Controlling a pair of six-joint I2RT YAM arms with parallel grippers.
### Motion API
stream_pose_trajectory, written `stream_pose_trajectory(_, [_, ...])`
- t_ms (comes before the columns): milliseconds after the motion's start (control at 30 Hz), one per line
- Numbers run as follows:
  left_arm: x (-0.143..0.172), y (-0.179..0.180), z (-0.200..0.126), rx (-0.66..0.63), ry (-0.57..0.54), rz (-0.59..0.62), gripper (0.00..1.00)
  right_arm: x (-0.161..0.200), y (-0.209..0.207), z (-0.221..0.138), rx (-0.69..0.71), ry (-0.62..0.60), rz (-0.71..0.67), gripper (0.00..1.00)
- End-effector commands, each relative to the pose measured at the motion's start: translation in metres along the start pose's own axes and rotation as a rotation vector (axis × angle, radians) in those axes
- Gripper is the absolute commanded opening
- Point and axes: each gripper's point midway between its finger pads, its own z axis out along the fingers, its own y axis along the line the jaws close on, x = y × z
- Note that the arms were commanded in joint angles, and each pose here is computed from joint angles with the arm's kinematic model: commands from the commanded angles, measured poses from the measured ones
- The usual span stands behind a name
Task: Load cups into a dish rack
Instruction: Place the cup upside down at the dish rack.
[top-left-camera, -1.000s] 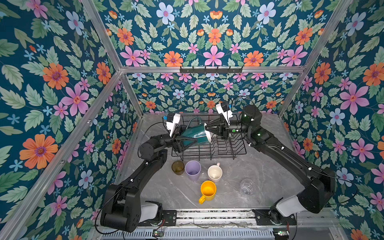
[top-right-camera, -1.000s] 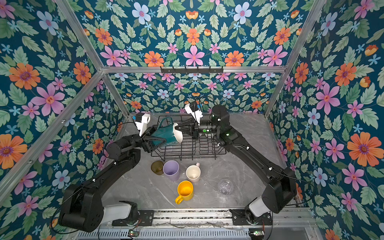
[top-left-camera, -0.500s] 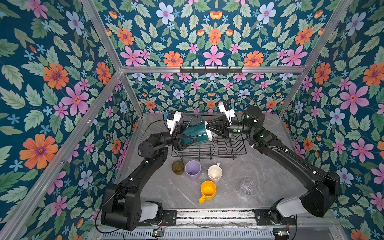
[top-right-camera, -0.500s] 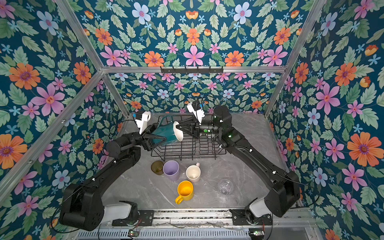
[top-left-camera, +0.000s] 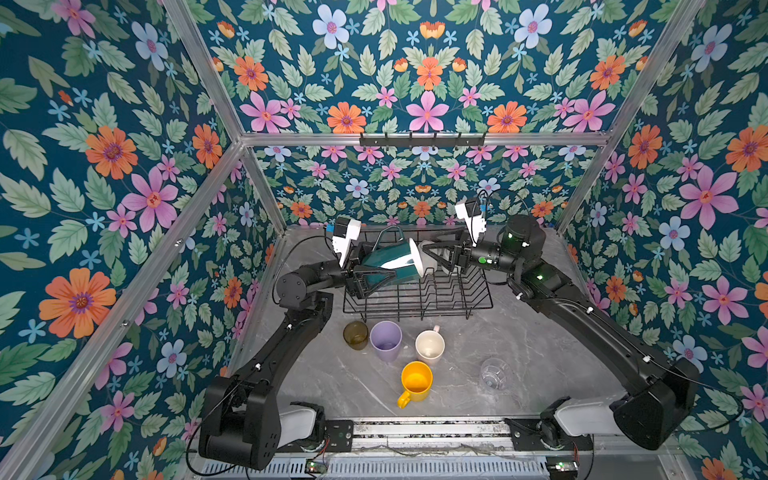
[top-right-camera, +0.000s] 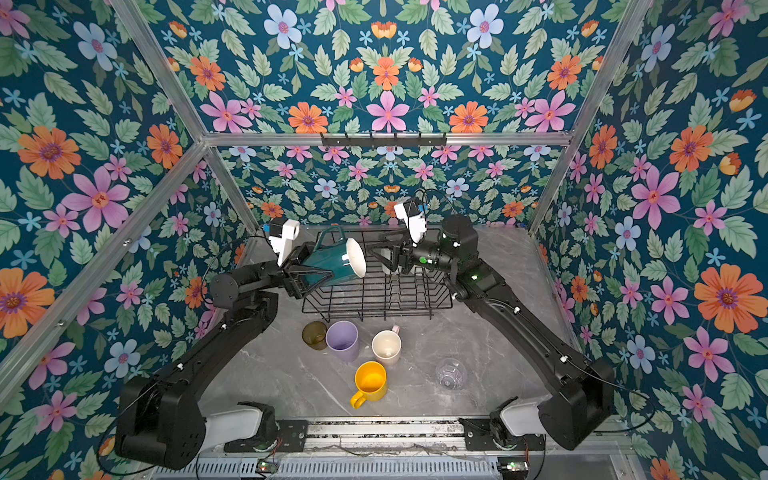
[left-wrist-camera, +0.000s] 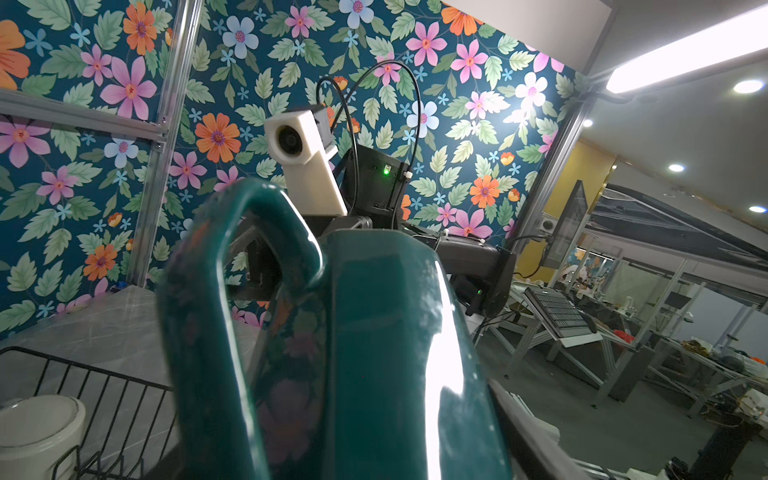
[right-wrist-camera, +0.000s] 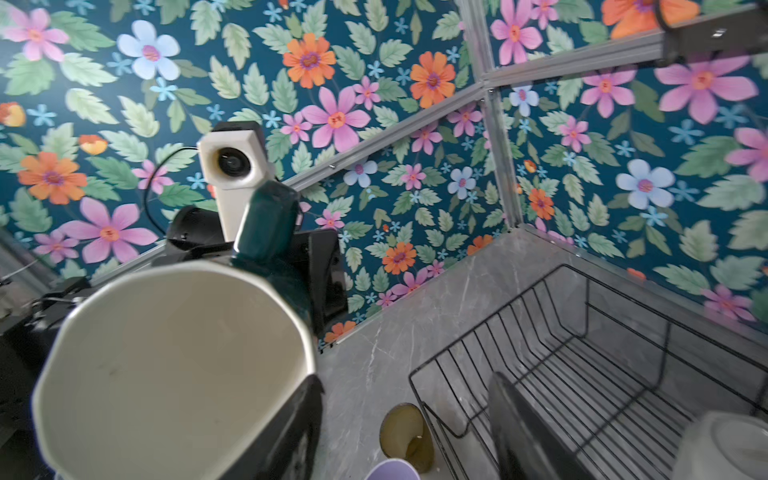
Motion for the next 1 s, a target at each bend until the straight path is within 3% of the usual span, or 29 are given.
stream_pose_trajectory(0, [-0.008,0.018,0.001,-0.081,-0.031,0.035,0.00,-0.001,-0.023,-0.017,0.162,-0.026,0.041,0.73])
stream_pose_trajectory(267, [-0.005,0.079,-0.008,-0.407,0.048,0.009,0.00,0.021,-0.074,-0.083,0.534,-0.045,0.149,0.88])
stream_pose_trajectory(400, [-0.001,0.110,-0.017,-0.578,0.113,-0.025,0.00,0.037,-0.083,-0.106,0.642,-0.027,0.166,0.92])
stream_pose_trajectory(600, [0.019,0.142,-0.014,-0.793,0.306,0.013,0.00,0.055,-0.088,-0.127,0.729,0.019,0.175,0.94])
stream_pose_trajectory(967, [0.065,0.179,-0.009,-1.017,0.724,0.204,0.00,0.077,-0.095,-0.146,0.782,0.073,0.196,0.99])
